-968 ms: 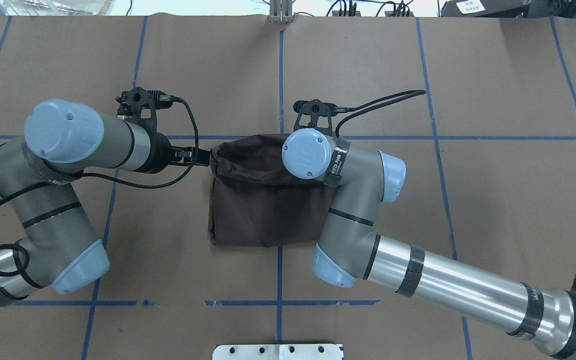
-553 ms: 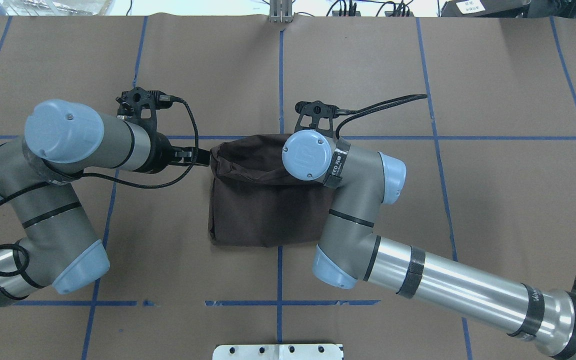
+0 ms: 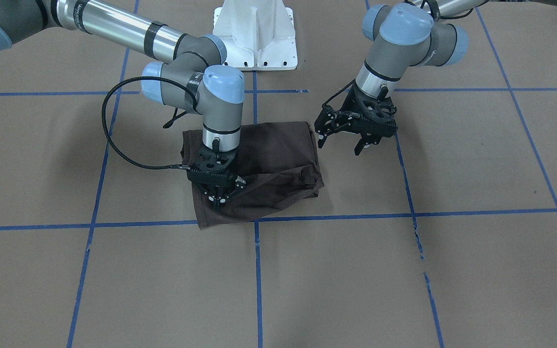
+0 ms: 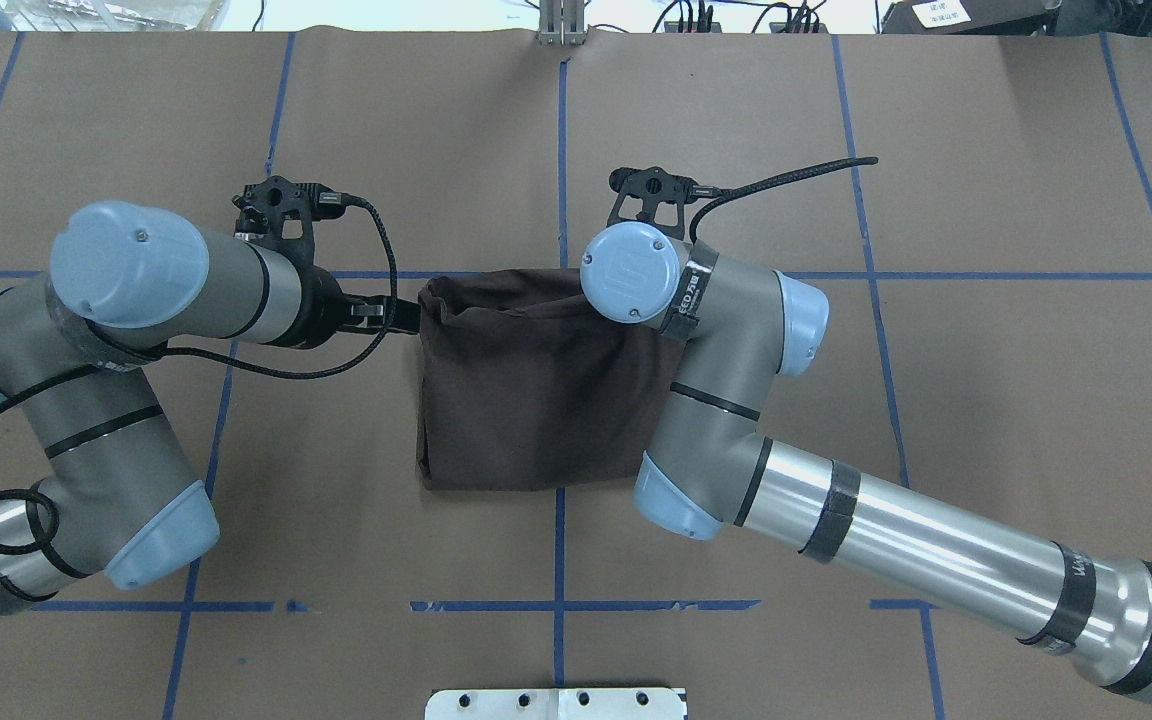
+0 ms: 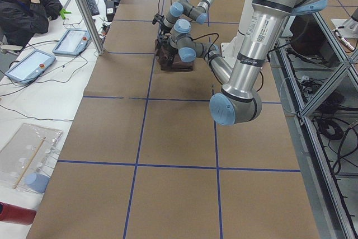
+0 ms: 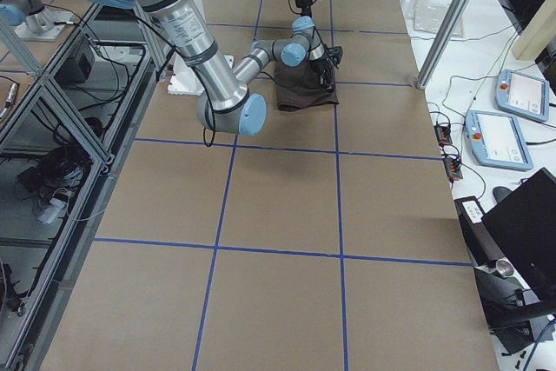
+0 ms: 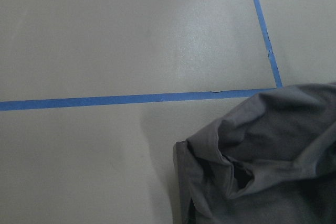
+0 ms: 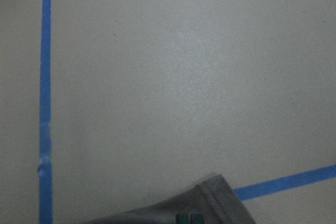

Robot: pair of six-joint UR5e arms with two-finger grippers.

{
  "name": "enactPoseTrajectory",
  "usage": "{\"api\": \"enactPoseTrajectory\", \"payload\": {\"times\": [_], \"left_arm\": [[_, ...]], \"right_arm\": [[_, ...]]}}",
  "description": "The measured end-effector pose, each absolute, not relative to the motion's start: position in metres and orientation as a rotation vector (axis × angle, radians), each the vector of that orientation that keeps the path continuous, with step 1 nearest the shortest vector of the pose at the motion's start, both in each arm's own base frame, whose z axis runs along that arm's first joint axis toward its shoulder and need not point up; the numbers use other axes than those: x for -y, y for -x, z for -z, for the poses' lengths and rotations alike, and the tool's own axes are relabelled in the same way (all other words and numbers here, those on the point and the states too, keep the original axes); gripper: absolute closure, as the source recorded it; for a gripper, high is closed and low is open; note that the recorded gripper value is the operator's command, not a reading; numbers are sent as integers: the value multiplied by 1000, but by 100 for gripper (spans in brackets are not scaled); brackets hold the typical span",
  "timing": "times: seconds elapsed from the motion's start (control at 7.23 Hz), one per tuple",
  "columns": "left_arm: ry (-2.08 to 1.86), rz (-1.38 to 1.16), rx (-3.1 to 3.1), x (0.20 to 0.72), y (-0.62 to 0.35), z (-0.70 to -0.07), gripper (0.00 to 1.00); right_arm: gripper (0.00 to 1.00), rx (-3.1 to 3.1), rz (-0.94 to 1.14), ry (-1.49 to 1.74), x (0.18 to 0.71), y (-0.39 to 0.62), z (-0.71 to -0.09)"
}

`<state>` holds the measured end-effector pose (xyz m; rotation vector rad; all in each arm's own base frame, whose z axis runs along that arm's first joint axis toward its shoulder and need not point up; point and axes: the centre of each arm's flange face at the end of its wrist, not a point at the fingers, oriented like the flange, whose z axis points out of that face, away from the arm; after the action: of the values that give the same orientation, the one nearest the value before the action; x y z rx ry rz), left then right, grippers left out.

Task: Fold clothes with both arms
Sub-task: 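Release the shirt and lift the right gripper away toward the far side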

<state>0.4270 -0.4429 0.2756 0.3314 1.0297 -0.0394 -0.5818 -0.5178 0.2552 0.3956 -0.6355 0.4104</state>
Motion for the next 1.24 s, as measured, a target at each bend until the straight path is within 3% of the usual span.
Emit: {"api": "enactPoseTrajectory", "payload": {"times": [0.14,0.28,0.69,1.24], "left_arm": [[-331,39,-1030,442,-427,-276,0],[-330,39,-1029,443,-428,-276,0],[-310,58,-1026,443,-437,-278,0],[-292,127,-955,481,-491,-283,0]], "right_arm": [[45,616,-422,-394,527,578,-264],[0,601,-425,-392,532,578,-271],[0,617,-412,-402,546,567,-256],[0,767,-279,-314,581,447,-216]]}}
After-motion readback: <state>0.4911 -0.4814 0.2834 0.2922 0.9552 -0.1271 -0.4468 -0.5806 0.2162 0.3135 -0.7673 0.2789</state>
